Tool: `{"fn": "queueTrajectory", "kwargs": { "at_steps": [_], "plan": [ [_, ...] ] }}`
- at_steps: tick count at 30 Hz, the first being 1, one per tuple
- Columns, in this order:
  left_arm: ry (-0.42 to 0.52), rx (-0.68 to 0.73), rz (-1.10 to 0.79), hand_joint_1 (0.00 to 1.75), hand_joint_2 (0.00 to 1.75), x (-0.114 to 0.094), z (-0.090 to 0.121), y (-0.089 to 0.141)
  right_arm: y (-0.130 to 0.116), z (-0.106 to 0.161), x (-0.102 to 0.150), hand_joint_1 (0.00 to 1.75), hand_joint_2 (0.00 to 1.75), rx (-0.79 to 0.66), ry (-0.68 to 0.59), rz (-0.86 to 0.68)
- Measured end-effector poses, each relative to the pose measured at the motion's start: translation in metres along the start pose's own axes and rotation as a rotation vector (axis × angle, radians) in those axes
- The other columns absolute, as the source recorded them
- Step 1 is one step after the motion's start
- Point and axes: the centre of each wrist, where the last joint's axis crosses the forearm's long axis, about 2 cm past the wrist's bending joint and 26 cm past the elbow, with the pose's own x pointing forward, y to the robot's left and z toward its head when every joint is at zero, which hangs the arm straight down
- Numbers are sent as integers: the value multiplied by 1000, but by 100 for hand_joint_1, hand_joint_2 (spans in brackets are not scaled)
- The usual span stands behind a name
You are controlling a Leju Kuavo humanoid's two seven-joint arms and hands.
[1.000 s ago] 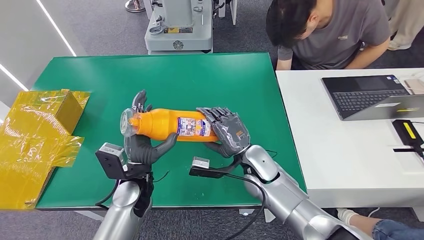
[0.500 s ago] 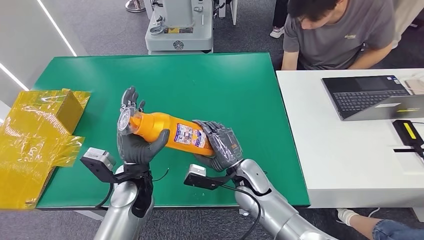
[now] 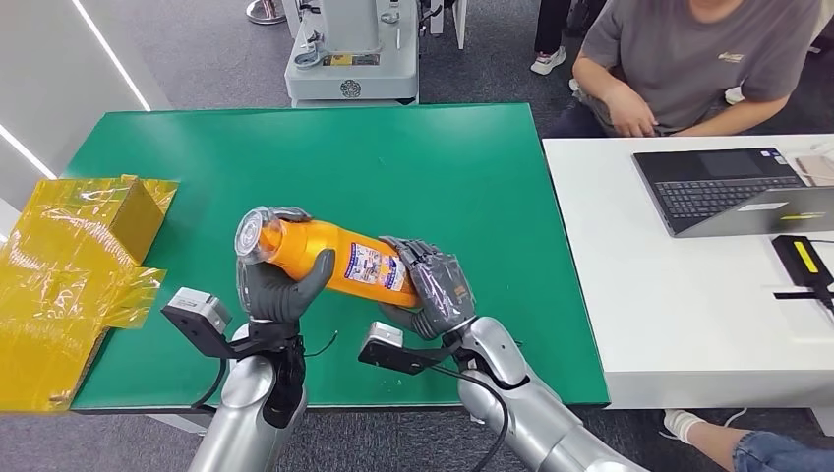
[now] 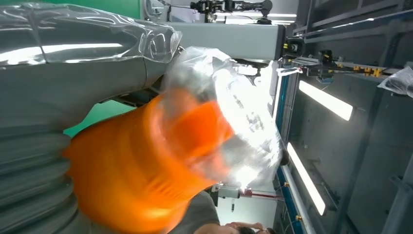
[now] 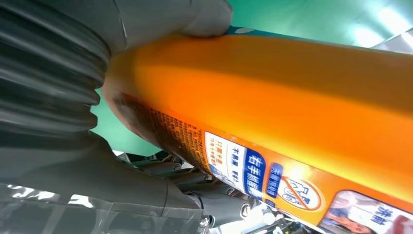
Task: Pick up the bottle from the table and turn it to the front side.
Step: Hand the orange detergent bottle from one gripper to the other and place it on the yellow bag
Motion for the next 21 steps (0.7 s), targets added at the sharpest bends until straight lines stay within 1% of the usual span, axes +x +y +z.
{"fn": "queueTrajectory", "kwargs": {
  "at_steps": [7, 17, 18, 21],
  "plan": [
    [1, -32, 11, 175, 175, 1, -4, -4, 6, 11, 5, 175, 175, -17, 35, -9],
    [15, -53, 18, 175, 175, 2, -6, -9, 8, 20, 11, 175, 175, -34, 65, -22],
    [16, -55, 18, 175, 175, 2, -5, -10, 9, 21, 12, 163, 175, -35, 68, -24],
    [20, -57, 17, 175, 175, 2, -4, -10, 9, 23, 13, 32, 175, -42, 73, -28]
  ]
}}
